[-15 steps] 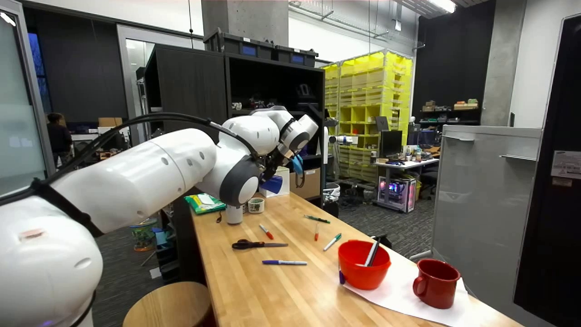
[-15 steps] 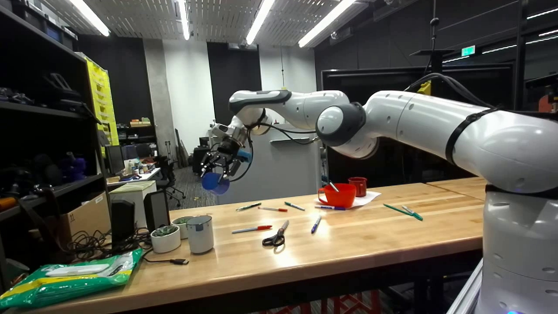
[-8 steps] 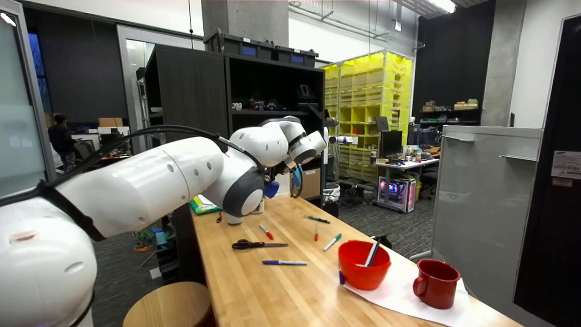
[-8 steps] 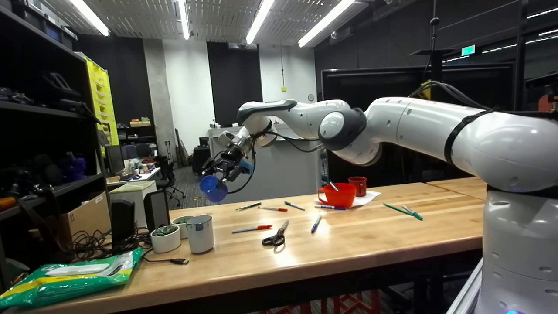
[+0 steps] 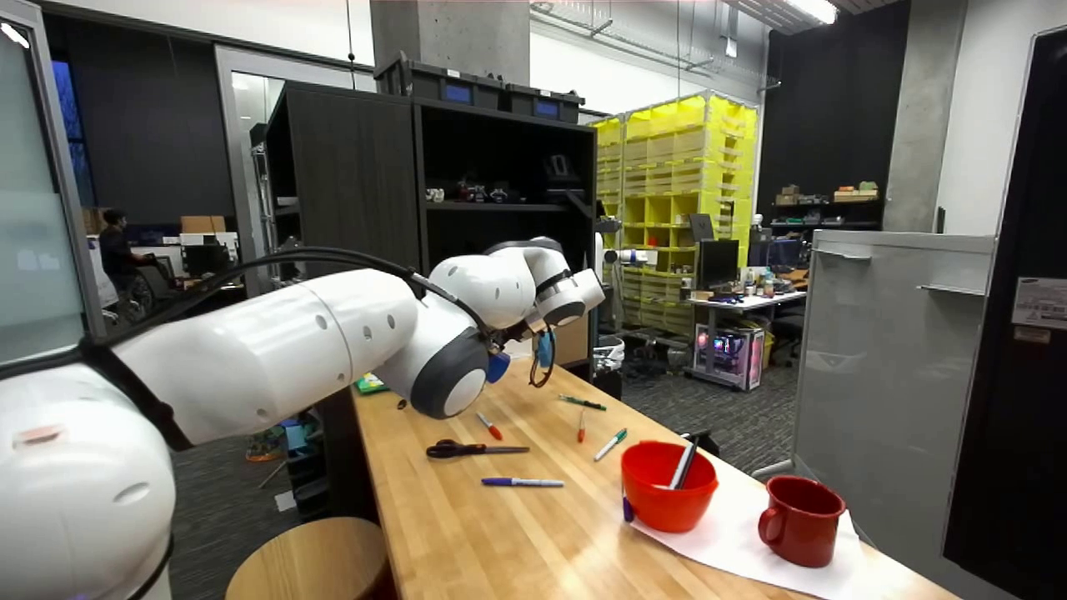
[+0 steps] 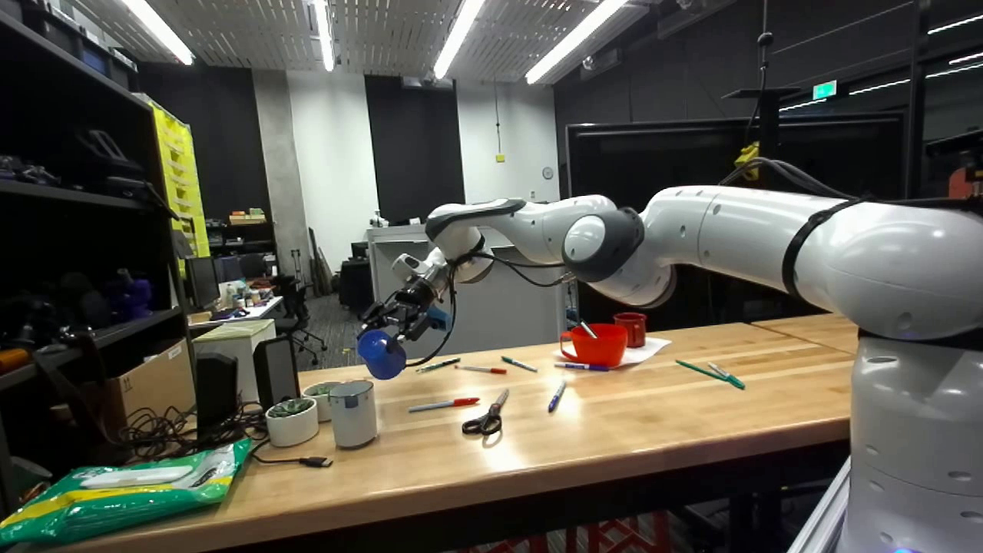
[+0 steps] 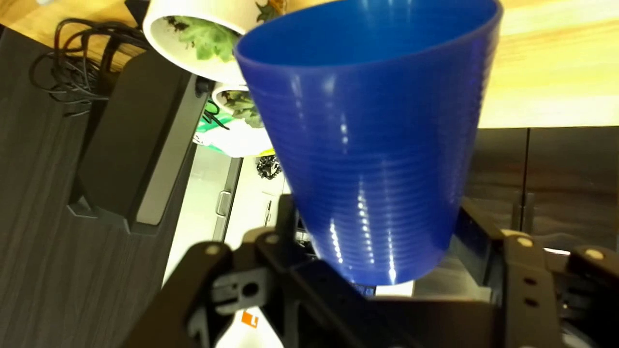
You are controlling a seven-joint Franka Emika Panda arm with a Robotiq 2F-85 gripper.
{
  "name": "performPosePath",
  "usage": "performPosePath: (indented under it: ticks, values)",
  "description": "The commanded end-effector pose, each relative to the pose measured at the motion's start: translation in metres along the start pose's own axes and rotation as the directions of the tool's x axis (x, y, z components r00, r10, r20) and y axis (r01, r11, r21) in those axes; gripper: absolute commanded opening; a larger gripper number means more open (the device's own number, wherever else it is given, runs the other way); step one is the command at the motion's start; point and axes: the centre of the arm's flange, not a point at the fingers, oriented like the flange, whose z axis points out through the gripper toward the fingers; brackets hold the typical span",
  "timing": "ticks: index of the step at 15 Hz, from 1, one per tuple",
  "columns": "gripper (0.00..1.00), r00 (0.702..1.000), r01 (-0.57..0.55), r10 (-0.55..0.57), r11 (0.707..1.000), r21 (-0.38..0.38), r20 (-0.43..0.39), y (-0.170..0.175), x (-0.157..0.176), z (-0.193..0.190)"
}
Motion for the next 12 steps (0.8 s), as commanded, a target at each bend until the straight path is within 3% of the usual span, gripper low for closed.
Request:
performPosePath:
  ticks: [1,12]
  values:
    - [0.51,0.998,-0.031,0.030,0.999,-0.011,-0.052,0.048,-0.040,-0.006]
    - [0.51,0.992,-0.081,0.084,0.996,0.040,-0.092,0.043,-0.064,0.010]
